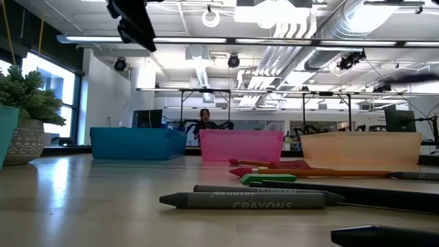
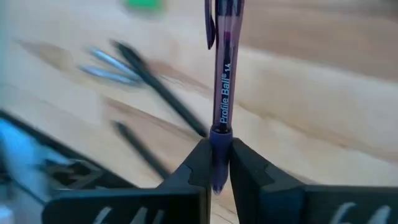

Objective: Sort crayons/erasers/pens/pencils in bins
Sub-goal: Put the violet pen into the blue bin

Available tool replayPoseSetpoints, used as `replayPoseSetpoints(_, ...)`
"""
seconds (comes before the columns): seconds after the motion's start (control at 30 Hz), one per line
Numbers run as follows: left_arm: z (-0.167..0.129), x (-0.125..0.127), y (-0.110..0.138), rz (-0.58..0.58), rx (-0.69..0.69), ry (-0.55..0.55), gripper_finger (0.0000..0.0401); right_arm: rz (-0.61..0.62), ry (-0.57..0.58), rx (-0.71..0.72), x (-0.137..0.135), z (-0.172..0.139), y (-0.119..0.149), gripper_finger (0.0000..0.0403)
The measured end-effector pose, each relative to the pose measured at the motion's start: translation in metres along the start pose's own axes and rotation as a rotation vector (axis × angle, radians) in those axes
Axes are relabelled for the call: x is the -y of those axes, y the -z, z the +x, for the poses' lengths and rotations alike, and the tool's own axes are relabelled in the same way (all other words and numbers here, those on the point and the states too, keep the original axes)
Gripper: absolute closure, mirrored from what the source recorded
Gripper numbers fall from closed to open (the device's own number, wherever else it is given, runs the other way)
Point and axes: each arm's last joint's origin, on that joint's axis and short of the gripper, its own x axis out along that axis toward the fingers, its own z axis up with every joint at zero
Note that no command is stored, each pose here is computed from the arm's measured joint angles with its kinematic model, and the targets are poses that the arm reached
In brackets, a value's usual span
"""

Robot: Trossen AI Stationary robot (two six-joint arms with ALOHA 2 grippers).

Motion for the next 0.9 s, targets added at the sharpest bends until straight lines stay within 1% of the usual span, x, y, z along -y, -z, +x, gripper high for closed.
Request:
replayPoseSetpoints(0.17, -0.001, 0.005, -0.009, 0.028, 0.085, 0.111, 0.0204, -0.055, -0.113, 0.109, -0.006, -0.019, -0.015, 0.0382)
replayPoseSetpoints(0.33, 0.002, 0.011, -0.020, 0.043, 0.173, 0.211, 0.0204, -0.137, -0.184, 0.177, -0.015, -0.036, -0.034, 0.0382)
replayPoseSetpoints(0.43, 0.004, 0.015, -0.025, 0.054, 0.213, 0.230, 0.0204, -0.182, -0.220, 0.225, -0.019, -0.045, -0.047, 0.0382)
replayPoseSetpoints(0.6, 0.017, 0.027, -0.034, 0.082, 0.262, 0.270, 0.0204, -0.289, -0.225, 0.292, -0.025, -0.054, -0.068, 0.0382)
replayPoseSetpoints(0.77, 0.033, 0.041, -0.043, 0.112, 0.311, 0.352, 0.0204, -0.398, -0.209, 0.362, -0.030, -0.063, -0.093, 0.0382)
replayPoseSetpoints(0.9, 0.043, 0.046, -0.050, 0.094, 0.354, 0.384, 0.0204, -0.461, -0.202, 0.405, -0.032, -0.072, -0.112, 0.0382)
